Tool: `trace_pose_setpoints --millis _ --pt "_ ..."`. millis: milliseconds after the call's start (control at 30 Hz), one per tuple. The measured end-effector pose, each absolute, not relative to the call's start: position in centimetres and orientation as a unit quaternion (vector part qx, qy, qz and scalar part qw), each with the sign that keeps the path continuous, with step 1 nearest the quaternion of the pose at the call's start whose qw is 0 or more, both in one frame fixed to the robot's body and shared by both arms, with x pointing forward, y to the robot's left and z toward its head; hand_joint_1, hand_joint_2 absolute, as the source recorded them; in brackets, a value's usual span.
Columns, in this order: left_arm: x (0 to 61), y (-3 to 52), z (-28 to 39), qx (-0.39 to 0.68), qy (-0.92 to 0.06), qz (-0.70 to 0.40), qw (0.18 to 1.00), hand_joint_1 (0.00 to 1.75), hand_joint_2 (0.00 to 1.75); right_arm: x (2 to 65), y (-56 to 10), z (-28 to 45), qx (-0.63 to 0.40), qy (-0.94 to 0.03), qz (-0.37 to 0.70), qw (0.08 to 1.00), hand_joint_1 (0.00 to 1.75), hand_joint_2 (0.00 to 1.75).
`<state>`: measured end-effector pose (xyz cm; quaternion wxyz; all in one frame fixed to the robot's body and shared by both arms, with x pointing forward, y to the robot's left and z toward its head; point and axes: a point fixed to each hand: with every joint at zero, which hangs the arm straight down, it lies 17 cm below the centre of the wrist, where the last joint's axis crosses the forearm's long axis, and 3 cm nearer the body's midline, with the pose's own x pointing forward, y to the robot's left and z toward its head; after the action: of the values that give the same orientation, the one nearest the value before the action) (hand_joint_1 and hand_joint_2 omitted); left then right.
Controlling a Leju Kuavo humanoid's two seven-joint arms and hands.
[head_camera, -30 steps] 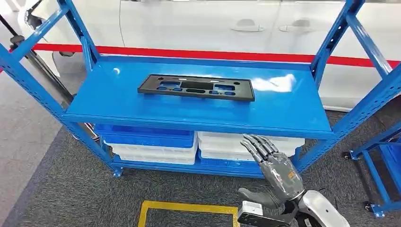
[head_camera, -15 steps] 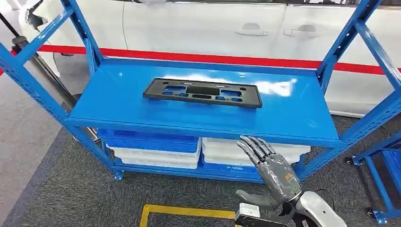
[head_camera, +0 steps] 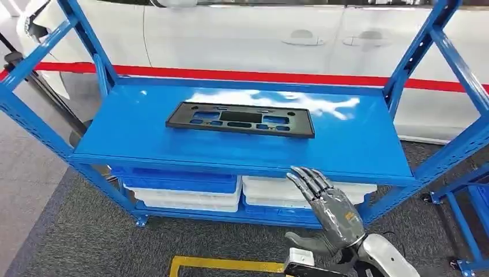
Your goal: Take the parts from the cabinet and place them on the table.
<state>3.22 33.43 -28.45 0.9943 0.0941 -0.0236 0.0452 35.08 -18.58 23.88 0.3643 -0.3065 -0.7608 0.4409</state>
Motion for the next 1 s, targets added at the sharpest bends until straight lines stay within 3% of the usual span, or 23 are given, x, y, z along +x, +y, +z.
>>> trace_pose_setpoints --millis 1000 --pt "3.46 33.68 -28.42 0.101 -0.024 0.049 0.993 0.0 0.0 35.35 -17.79 24.25 -0.303 -0.762 0.438 0.368 0.0 0.0"
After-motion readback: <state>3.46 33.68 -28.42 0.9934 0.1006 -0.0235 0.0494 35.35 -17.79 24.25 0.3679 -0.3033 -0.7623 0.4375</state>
